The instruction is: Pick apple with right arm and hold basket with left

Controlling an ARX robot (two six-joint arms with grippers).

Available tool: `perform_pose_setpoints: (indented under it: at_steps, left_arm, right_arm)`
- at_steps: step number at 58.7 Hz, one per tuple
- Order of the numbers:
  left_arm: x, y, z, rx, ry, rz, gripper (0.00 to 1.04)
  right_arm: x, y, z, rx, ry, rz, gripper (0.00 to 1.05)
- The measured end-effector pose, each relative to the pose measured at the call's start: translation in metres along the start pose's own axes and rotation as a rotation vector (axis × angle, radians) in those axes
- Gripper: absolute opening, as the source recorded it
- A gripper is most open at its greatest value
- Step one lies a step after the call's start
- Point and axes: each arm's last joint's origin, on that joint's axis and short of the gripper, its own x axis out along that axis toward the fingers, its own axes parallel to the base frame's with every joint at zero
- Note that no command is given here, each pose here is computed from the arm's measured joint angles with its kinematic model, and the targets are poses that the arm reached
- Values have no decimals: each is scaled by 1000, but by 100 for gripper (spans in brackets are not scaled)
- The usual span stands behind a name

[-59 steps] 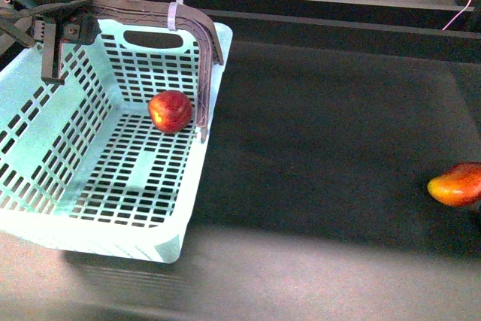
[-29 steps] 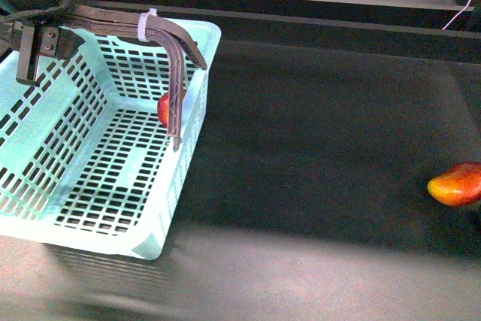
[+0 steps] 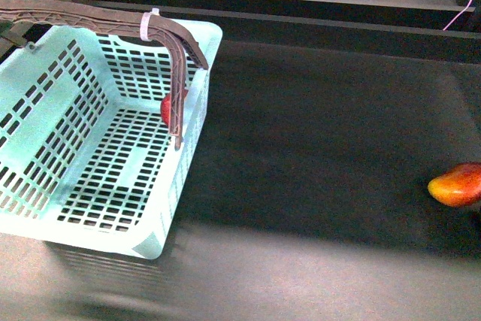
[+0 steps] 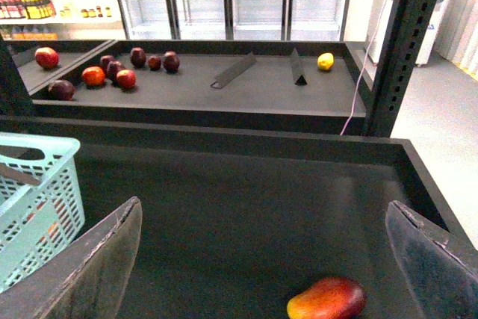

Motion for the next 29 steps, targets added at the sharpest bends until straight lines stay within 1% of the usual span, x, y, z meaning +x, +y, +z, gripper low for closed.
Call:
perform_pose_setpoints:
  at_steps: [8, 9, 11, 13, 14, 15, 16, 18, 20, 21, 23, 24, 27, 29]
  left_arm:
    - [-1, 1, 0, 3, 2, 0, 97]
    - [0, 1, -1, 36, 7, -14, 97]
    - [2, 5, -1, 113, 15, -102, 92]
    - [3, 12, 0, 254, 0, -243, 84]
    - [3, 18, 0, 339, -26, -301, 81]
    - [2, 21, 1, 382, -40, -326, 79]
    - [-2, 31, 2, 489, -82, -392, 74]
    - [-9, 41, 5, 656, -158, -456, 67]
    - [-20, 48, 11, 843, -261, -505, 58]
    - [-24, 50, 12, 875, -286, -520, 56]
    - [-34, 53, 17, 1002, -359, -537, 48]
    - [-35, 53, 18, 1012, -368, -536, 47]
    - [-47, 61, 23, 1123, -426, -535, 36]
    - [-51, 67, 24, 1153, -434, -527, 30]
  right_arm:
    - [0, 0, 0, 0, 0, 0, 96]
    - [0, 0, 0, 0, 0, 0, 96]
    - [0, 0, 0, 0, 0, 0, 96]
    - [0, 0, 0, 0, 0, 0, 96]
    - [0, 0, 0, 0, 0, 0, 96]
    - [0, 0, 0, 0, 0, 0, 96]
    - [0, 0, 0, 0, 0, 0, 96]
    - [0, 0, 0, 0, 0, 0, 96]
    - [0, 0, 0, 0, 0, 0, 96]
    - [0, 0, 0, 0, 0, 0, 96]
    - [0, 0, 0, 0, 0, 0, 96]
    - [0, 0, 0, 0, 0, 0, 96]
    - [0, 0, 0, 0, 0, 0, 96]
    - [0, 0, 0, 0, 0, 0, 96]
